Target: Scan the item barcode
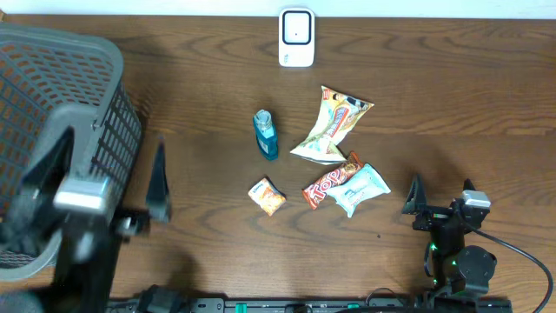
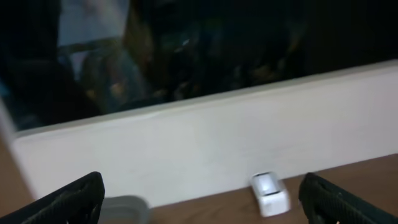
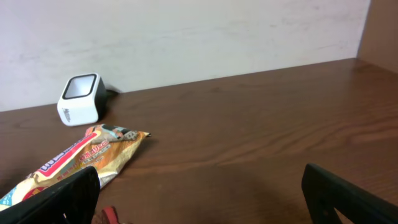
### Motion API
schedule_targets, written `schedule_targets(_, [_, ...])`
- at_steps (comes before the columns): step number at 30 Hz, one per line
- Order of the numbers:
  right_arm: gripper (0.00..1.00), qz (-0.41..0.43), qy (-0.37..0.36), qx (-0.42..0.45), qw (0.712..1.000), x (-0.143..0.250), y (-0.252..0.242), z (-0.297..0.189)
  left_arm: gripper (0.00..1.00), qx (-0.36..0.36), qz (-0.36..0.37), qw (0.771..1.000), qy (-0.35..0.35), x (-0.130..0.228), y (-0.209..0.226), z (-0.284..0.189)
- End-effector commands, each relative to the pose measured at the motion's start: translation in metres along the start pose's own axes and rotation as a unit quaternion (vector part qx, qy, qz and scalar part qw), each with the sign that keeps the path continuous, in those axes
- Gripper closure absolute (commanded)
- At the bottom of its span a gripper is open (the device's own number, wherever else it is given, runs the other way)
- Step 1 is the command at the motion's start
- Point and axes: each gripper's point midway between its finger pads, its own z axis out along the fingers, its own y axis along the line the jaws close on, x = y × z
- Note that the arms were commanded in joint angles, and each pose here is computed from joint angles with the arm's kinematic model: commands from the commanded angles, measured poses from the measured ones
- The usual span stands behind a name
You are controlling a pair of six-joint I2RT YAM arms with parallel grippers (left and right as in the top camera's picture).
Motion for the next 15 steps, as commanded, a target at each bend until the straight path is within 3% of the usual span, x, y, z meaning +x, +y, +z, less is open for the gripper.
schedule_targets(1, [0.01, 0.003, 0.000, -0.007, 1.000, 0.000, 0.002, 0.000, 0.00, 0.068, -0.042, 0.997, -0.009, 0.006, -0.023, -0.010])
schedule_targets(9, [0.01, 0.190, 0.033, -0.054, 0.980, 0.009, 0.020, 0.000, 0.00, 0.062, -0.060, 0.995, -0.053, -0.007, -0.019, -0.042])
schedule_targets(15, [0.01, 0.214, 0.102, -0.143, 0.961, 0.028, 0.053, -0.004, 0.00, 0.058, -0.058, 0.991, -0.105, -0.017, -0.016, -0.083])
